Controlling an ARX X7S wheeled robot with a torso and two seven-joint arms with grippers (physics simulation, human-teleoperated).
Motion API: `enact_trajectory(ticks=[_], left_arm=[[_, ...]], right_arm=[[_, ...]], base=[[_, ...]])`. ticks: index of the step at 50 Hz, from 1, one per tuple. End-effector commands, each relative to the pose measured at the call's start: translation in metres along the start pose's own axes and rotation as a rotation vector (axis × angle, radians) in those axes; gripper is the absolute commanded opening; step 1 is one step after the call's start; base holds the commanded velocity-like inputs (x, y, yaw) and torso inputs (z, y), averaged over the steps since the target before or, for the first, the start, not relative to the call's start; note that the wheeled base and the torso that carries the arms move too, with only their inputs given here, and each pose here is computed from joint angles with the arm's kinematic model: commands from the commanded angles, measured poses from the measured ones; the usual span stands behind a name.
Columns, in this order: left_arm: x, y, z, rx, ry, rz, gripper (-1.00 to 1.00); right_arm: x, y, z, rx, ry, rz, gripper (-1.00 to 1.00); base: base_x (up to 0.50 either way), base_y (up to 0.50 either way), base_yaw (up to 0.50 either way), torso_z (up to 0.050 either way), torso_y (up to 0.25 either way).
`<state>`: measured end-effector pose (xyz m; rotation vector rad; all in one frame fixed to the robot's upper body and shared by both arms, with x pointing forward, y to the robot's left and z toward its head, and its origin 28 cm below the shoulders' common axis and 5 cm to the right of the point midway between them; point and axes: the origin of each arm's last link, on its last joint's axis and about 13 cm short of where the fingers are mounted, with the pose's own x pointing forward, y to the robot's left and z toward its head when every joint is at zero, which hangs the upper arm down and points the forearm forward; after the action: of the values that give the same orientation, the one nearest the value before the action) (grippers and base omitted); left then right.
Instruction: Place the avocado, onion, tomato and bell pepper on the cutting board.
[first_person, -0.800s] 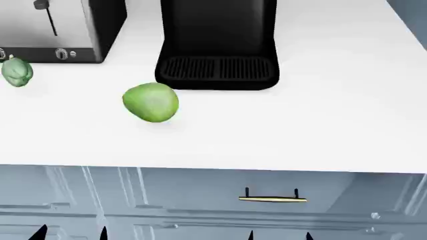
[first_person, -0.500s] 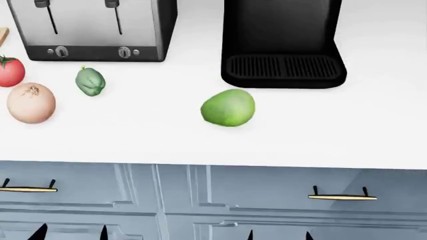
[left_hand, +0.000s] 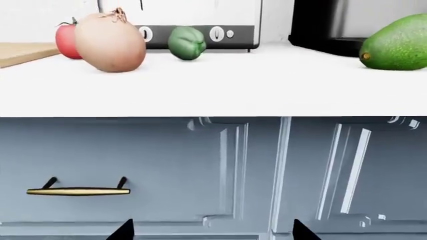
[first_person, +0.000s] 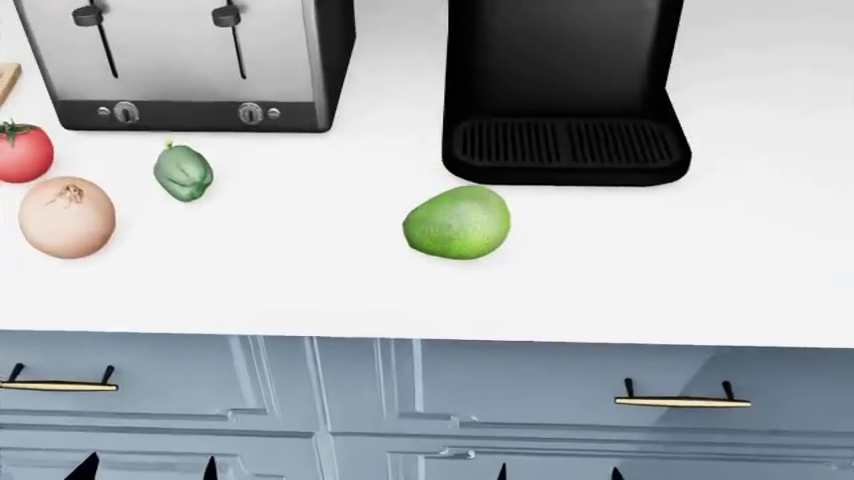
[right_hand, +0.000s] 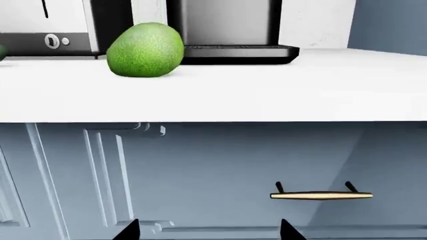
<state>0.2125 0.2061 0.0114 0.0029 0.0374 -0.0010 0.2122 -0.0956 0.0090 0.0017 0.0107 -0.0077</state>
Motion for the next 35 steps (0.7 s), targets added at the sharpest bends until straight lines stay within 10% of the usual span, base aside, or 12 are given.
enact_trajectory(ticks=[1, 35], left_arm=[[0.0, 0.0, 0.003, -0.013, 0.008, -0.008, 1.0], [-0.004, 0.004, 0.018, -0.006, -0.043, 0.017, 1.0]], right_arm=[[-0.001, 0.0, 0.003, -0.007, -0.01, 0.001, 1.0], [-0.005, -0.002, 0.02, -0.051, -0.057, 0.03, 1.0]], base=[[0.0, 0.0, 0.0, 0.05, 0.012], [0.0, 0.0, 0.0, 0.048, 0.011]])
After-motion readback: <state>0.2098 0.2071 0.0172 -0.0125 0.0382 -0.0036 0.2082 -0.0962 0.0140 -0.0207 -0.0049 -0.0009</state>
